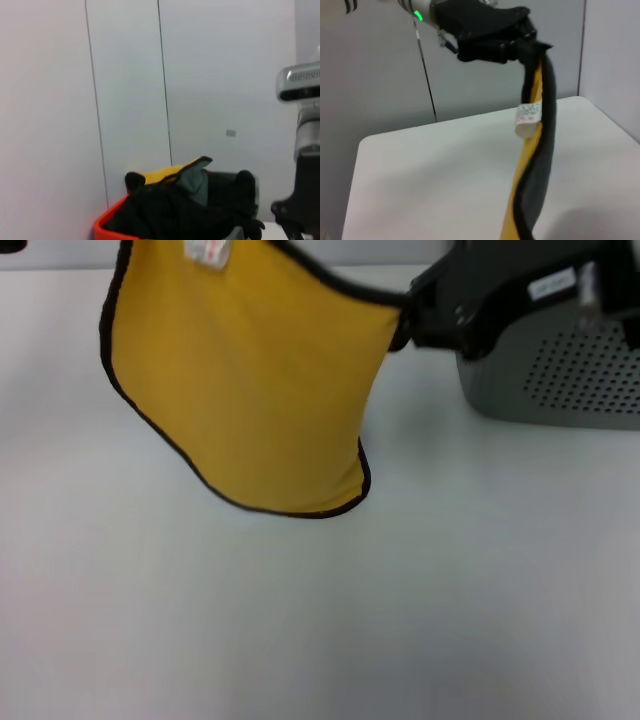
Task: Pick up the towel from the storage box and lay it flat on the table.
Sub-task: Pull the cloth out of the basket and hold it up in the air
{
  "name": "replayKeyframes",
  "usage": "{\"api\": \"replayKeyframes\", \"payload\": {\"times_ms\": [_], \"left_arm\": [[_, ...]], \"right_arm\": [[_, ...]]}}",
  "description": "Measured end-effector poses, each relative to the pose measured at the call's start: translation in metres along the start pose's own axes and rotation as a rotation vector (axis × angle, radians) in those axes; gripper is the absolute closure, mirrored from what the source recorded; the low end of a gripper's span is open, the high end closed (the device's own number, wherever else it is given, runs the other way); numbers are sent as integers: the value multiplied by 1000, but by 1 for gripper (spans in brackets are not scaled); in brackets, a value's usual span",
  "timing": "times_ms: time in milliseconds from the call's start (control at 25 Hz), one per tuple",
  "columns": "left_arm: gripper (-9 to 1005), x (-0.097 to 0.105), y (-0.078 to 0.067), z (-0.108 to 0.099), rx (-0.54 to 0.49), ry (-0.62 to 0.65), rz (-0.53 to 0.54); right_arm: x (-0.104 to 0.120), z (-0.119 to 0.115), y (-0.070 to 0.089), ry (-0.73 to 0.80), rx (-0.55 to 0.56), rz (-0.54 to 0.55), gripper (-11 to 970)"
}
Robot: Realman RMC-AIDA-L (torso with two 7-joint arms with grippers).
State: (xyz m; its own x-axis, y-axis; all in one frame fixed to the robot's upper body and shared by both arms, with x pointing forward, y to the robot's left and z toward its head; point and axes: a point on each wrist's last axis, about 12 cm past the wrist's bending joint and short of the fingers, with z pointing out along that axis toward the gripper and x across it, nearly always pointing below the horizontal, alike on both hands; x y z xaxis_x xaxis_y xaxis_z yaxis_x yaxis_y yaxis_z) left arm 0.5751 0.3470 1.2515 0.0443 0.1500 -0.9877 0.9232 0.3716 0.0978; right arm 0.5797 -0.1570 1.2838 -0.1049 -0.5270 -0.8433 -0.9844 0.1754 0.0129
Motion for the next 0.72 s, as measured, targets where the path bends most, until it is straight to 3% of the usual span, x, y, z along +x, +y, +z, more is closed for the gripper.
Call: {"api": "replayKeyframes", "payload": {"times_ms": [520, 720], "left_arm": [[973, 4, -15, -7, -1, -160, 64], [972, 4, -18, -12, -18, -205, 73]], "right_arm": [[14, 51, 31, 4, -73, -108, 948], [31, 58, 51, -2, -112, -156, 788]]}}
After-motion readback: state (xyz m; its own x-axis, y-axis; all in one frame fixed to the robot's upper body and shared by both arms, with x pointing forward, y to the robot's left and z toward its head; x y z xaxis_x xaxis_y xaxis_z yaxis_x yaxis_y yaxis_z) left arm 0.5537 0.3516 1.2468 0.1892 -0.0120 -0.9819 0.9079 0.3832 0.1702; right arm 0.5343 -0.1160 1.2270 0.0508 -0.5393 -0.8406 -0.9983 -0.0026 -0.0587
